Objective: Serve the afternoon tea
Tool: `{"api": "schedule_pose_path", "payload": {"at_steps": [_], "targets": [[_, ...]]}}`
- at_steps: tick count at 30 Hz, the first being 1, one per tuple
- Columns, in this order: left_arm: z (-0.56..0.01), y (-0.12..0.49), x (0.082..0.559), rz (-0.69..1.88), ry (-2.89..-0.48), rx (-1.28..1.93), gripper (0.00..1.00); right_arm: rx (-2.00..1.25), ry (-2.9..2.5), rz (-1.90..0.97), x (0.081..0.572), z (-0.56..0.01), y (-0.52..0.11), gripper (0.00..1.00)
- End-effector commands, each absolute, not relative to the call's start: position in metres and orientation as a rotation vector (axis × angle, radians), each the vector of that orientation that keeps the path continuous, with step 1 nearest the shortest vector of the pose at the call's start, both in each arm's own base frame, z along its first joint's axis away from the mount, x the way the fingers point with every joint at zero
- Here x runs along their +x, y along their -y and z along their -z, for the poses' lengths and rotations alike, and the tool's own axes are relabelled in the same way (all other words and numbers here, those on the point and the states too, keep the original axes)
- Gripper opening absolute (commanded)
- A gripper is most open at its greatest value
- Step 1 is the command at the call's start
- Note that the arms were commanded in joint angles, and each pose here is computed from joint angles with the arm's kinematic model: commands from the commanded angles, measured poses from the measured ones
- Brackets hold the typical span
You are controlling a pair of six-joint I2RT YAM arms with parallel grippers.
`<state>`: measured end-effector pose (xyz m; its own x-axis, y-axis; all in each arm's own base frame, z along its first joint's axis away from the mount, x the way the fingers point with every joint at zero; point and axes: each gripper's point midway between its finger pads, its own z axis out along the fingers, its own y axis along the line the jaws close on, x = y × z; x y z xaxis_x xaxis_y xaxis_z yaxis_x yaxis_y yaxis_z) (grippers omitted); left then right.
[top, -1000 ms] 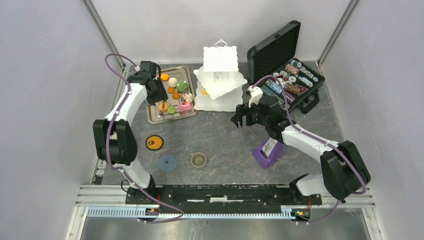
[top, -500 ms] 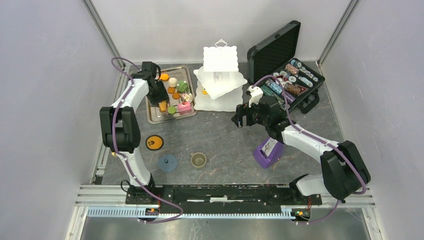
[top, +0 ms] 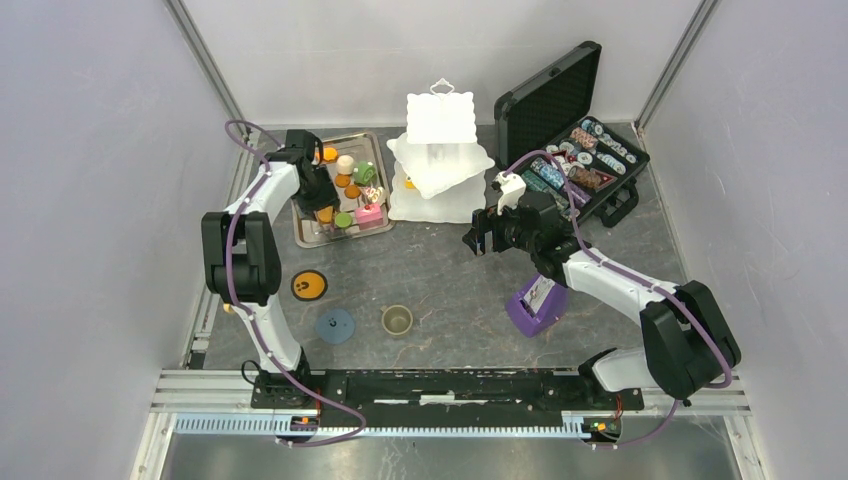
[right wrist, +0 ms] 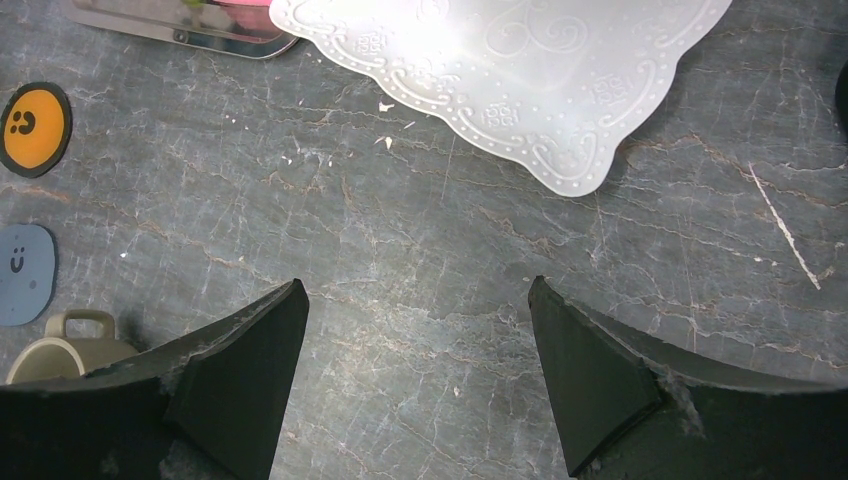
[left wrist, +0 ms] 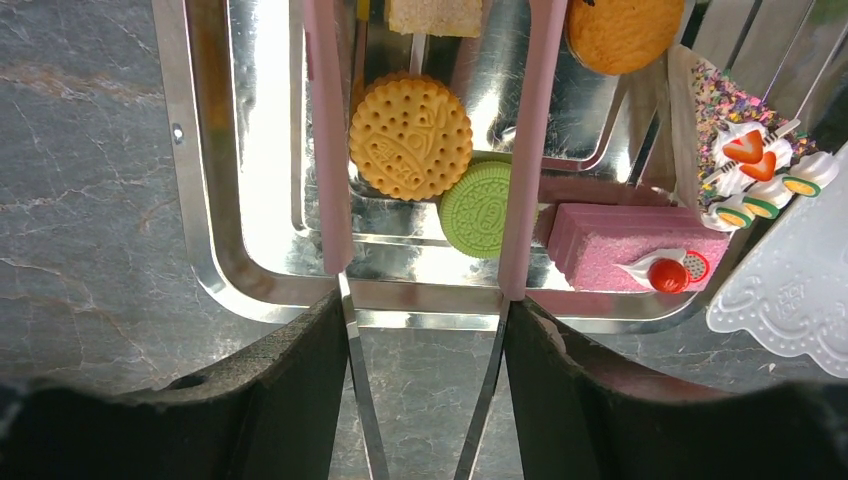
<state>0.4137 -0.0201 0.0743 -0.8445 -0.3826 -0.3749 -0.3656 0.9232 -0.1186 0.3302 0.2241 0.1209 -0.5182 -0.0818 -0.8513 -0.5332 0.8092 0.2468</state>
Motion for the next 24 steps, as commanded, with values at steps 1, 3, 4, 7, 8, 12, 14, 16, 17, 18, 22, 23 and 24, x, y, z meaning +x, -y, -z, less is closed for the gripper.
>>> {"api": "schedule_pose_path", "payload": {"at_steps": [1,3,4,7,8,12,14,16,17,18,22,23,24], "targets": [[-0.088,0.019,0.427,0.087,-2.609,-0.57,0.62,-0.466,-2.009,-0.616,0.339,-0.136,-0.231,0.89],[-0.084,0.018,0.428,0.081,-2.615,-0.572,0.6,-0.464,-2.013,-0.613,0.339,-0.136,-0.23,0.89],[-0.082,0.018,0.428,0.08,-2.619,-0.571,0.58,-0.463,-2.012,-0.613,0.339,-0.136,-0.23,0.89],[-0.081,0.018,0.429,0.08,-2.622,-0.569,0.5,-0.463,-2.012,-0.61,0.339,-0.136,-0.23,0.89],[-0.082,0.018,0.429,0.081,-2.618,-0.569,0.47,-0.463,-2.01,-0.611,0.339,-0.136,-0.23,0.89],[-0.089,0.017,0.427,0.078,-2.603,-0.561,0.37,-0.46,-2.011,-0.61,0.339,-0.137,-0.23,0.89],[-0.092,0.017,0.426,0.075,-2.597,-0.556,0.34,-0.461,-2.012,-0.611,0.339,-0.136,-0.23,0.89],[-0.096,0.016,0.424,0.074,-2.592,-0.552,0.32,-0.461,-2.011,-0.611,0.339,-0.137,-0.23,0.89],[-0.098,0.016,0.423,0.075,-2.588,-0.552,0.31,-0.46,-2.01,-0.611,0.339,-0.137,-0.23,0.89],[-0.102,0.016,0.422,0.074,-2.581,-0.548,0.31,-0.461,-2.01,-0.612,0.339,-0.137,-0.23,0.89],[-0.124,0.018,0.416,0.102,-2.554,-0.52,0.3,-0.46,-2.013,-0.607,0.339,-0.137,-0.229,0.89],[-0.129,0.02,0.414,0.114,-2.55,-0.512,0.3,-0.461,-2.013,-0.604,0.34,-0.137,-0.229,0.89],[-0.135,0.022,0.411,0.131,-2.545,-0.496,0.3,-0.459,-2.011,-0.6,0.34,-0.138,-0.229,0.89]]}}
